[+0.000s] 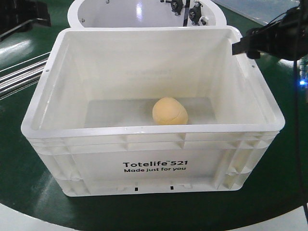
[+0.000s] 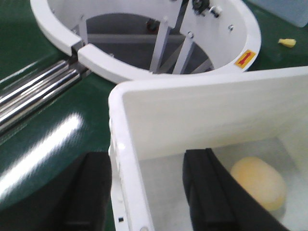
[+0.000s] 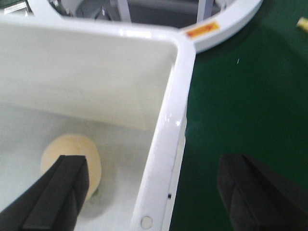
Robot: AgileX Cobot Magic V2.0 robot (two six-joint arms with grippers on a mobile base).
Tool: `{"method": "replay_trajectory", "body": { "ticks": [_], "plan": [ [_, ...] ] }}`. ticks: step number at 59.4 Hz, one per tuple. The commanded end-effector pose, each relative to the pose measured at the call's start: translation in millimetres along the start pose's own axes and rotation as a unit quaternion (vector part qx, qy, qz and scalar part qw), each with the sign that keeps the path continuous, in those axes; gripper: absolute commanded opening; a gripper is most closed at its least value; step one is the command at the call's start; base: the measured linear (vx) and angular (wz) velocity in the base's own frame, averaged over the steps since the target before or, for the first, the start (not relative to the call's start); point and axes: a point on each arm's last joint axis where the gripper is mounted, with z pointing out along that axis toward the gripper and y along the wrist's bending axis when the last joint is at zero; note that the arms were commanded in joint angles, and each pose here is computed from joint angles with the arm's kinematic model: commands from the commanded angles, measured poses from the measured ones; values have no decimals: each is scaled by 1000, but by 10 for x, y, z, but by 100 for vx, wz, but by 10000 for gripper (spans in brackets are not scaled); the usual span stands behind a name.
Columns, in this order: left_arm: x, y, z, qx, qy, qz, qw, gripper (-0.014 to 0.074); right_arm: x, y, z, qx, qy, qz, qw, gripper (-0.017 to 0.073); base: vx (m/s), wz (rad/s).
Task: Place moving items into box and shelve
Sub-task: 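Lower both grippers onto the crate's side rims, then close both grippers on the rims and lift the crate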
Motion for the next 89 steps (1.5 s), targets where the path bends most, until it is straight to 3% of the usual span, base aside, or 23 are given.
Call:
{"method": "replay_trajectory", "body": {
  "ticks": [1, 14, 25, 37, 48, 64, 89],
  "plan": [
    [37, -2, 8, 2, -6, -17, 1000, 461, -88, -14, -7, 2, -20, 6, 1000, 594, 0, 0],
    [460, 33, 343, 14, 82, -33, 996, 461, 30, -19, 196, -9, 58, 59, 997, 594, 0, 0],
    [565, 1, 439, 35, 119, -41, 991, 460, 72, -17, 257, -14, 84, 64, 994, 594, 0, 0],
    [590, 7, 506, 33, 133, -40, 990, 408, 132, -29, 396, -17, 121, 68, 990, 566, 0, 0],
    [628, 18, 627, 28, 152, -42, 987, 288, 169, -29, 459, -20, 142, 80, 986, 424, 0, 0],
    [631, 22, 679, 27, 152, -43, 987, -8, 172, -28, 458, -19, 144, 89, 985, -18, 0, 0],
    [443, -18, 501, 38, 101, -39, 993, -8, 86, 10, 273, -27, 99, 91, 991, -6, 0, 0]
  ]
}}
